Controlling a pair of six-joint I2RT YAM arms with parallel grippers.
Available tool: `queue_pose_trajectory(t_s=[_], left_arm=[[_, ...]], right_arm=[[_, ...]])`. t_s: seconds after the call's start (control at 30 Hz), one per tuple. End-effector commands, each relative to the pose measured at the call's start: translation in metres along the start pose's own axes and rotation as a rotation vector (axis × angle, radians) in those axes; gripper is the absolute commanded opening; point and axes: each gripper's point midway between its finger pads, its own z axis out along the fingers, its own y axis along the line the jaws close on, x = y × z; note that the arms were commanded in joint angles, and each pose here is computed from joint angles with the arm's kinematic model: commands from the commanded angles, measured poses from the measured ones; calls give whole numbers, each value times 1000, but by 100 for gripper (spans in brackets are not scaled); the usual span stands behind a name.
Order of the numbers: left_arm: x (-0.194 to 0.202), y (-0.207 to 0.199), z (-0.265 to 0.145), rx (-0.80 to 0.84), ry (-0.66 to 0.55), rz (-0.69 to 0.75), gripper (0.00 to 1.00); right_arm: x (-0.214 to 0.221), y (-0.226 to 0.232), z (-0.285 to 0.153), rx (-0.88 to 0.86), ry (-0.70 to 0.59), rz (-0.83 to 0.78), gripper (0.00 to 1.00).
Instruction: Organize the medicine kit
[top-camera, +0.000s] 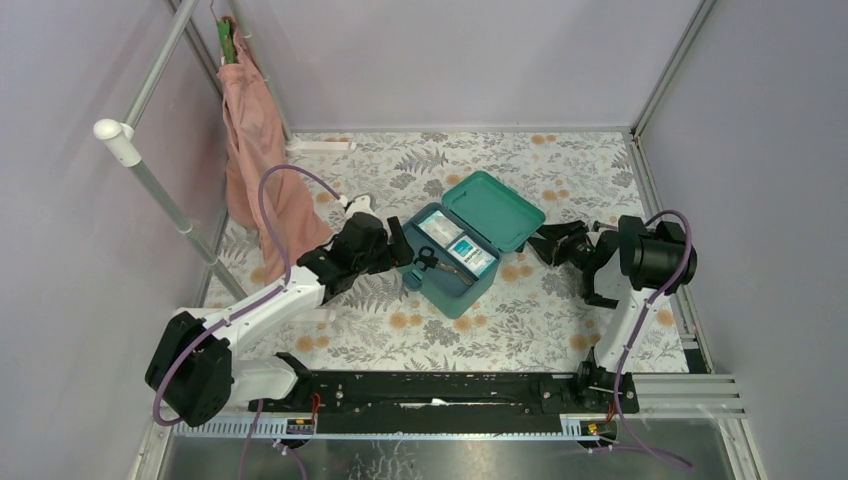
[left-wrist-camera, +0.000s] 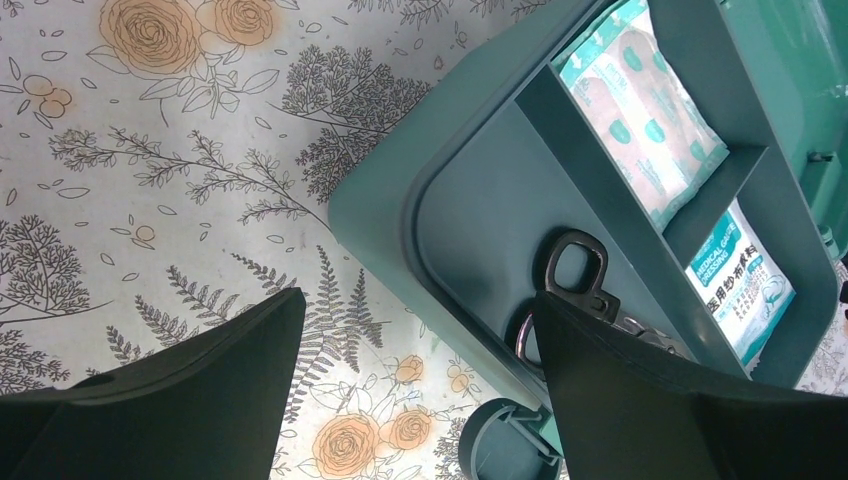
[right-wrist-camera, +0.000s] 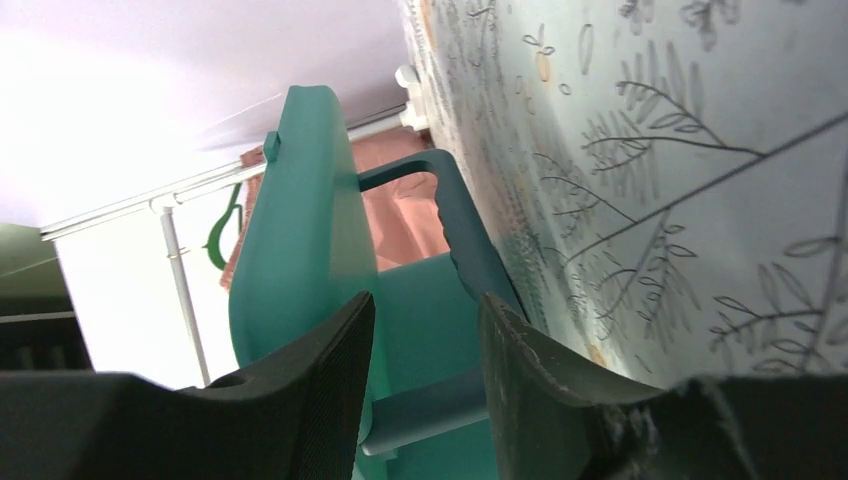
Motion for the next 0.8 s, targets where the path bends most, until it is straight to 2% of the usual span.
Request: queue_pose_trajectory(t_s=[0.0, 0.23, 0.4, 0.5, 0.53, 0.63, 0.7, 0.77], left_arm=[[-5, -2, 4, 20, -24, -4, 92], [-2, -1, 4, 18, -18, -3, 92], [-2, 0, 3, 20, -20, -3, 91], [-4, -1, 2, 21, -26, -2, 91], [-5, -2, 1, 24, -30, -2, 91], [-9, -4, -1, 30, -38, -3, 91], [-9, -5, -2, 33, -40, -2, 91], [-10, -5, -2, 35, -39, -2, 91]], right_arm=[[6, 51, -2, -190, 58, -72, 50], [15, 88, -8, -240, 96, -162, 53], [22, 115, -12, -221, 106, -300, 56], [24, 125, -13, -137, 85, -427, 57], [26, 117, -12, -42, 86, -450, 58], [35, 120, -11, 142, 62, -674, 61], [43, 127, -11, 195, 68, -766, 61], [54, 132, -9, 184, 108, -780, 62]])
